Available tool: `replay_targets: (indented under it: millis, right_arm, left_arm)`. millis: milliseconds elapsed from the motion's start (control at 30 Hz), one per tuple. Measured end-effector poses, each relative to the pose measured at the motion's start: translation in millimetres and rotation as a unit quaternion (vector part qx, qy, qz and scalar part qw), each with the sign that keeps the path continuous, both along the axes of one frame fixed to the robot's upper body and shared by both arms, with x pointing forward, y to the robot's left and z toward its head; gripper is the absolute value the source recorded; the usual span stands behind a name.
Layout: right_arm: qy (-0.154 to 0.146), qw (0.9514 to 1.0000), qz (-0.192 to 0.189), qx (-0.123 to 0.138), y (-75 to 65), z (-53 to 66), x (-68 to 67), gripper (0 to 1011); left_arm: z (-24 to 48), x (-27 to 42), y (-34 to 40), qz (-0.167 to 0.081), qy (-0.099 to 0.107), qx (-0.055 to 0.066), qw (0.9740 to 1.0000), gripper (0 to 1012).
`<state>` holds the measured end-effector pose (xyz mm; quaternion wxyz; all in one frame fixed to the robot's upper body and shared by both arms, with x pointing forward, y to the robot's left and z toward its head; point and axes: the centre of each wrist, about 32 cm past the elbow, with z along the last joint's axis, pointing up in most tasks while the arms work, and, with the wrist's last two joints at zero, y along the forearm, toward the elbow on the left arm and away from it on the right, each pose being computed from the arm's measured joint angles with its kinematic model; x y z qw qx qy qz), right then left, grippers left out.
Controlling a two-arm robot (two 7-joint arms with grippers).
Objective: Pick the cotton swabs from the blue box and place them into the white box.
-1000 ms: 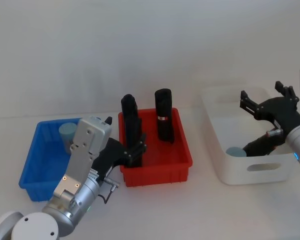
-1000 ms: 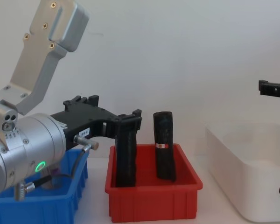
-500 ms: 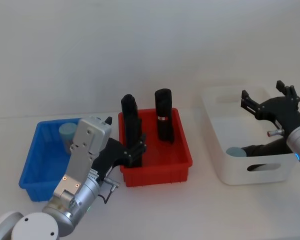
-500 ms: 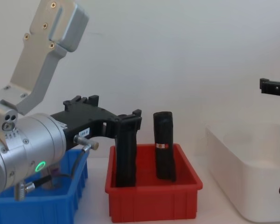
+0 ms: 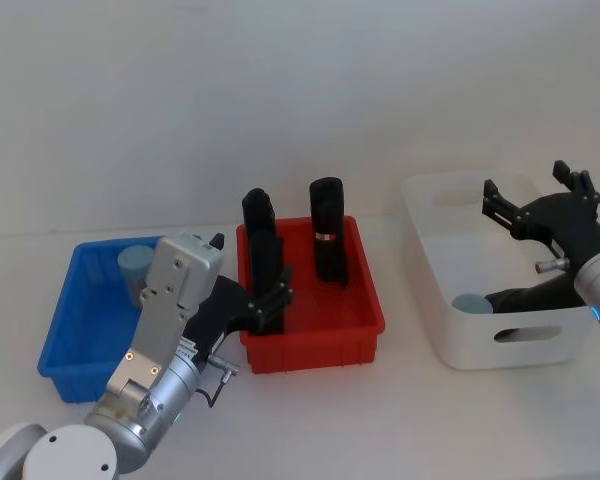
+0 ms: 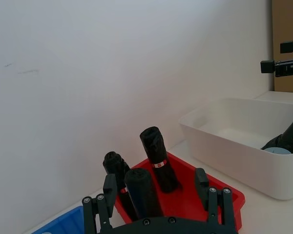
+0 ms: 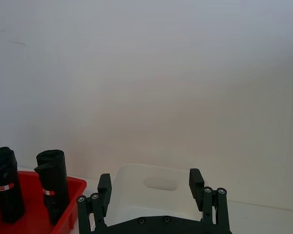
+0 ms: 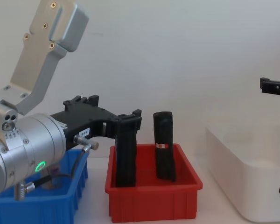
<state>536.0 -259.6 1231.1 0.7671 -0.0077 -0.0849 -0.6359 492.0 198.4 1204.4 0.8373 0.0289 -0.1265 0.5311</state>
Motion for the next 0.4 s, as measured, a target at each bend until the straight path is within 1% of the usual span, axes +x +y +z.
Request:
replay_targets:
  millis: [400]
  right_arm:
    - [0.000,1.0000,0.000,0.000,0.1,-0.1,-0.3,1002]
  left_arm:
    - [0.0,0.0,0.0,0.000,0.000,0.000,1.0000,1004]
